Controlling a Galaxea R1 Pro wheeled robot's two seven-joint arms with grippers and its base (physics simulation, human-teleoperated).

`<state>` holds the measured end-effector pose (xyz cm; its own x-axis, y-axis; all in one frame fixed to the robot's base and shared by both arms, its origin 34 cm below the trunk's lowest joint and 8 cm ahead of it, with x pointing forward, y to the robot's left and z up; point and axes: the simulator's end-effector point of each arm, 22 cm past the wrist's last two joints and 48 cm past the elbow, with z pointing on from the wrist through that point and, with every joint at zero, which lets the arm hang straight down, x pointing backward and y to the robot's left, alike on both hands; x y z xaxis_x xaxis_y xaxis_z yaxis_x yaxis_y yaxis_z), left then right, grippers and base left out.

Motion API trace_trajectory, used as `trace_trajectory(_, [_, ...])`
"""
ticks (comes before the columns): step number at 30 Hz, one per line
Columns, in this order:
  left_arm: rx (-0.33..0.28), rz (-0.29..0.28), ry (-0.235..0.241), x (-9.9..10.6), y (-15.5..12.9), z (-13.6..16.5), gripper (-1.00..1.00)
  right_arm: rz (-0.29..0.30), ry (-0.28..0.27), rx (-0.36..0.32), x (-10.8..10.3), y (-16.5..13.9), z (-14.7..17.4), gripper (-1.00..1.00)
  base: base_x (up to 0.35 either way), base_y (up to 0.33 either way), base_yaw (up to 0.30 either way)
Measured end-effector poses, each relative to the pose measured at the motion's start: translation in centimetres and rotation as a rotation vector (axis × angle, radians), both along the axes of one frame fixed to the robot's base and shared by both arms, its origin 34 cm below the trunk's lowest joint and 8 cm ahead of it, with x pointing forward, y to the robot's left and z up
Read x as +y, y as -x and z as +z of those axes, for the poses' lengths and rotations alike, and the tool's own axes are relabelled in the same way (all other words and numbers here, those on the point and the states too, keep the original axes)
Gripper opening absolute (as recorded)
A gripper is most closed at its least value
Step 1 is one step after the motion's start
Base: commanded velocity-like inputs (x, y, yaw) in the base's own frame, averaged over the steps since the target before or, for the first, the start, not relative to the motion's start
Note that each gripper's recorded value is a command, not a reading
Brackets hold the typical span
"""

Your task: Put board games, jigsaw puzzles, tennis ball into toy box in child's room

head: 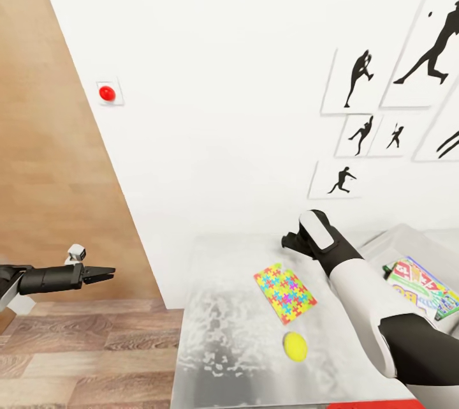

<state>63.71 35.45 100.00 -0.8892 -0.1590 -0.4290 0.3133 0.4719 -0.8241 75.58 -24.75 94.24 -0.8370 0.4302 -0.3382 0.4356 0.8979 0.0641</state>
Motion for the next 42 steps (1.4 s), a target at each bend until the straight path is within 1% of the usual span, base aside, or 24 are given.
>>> trace_trajectory(4, [0.007,0.000,0.000,0.0,0.0,-0.3,1.00,-0.005,0.003,0.006,-0.4,0.0,-0.4,1.00,0.000,0.000,0.000])
trace_trajectory(12, [0.020,0.000,0.000,0.0,0.0,-1.0,1.00,-0.008,0.004,0.021,-0.7,0.2,-1.3,1.00,0.000,0.000,0.000])
trace_trajectory(42, [0.069,0.000,0.002,-0.1,0.1,-3.6,1.00,-0.008,0.003,0.074,-0.8,0.7,-4.6,1.00,0.000,0.000,0.000])
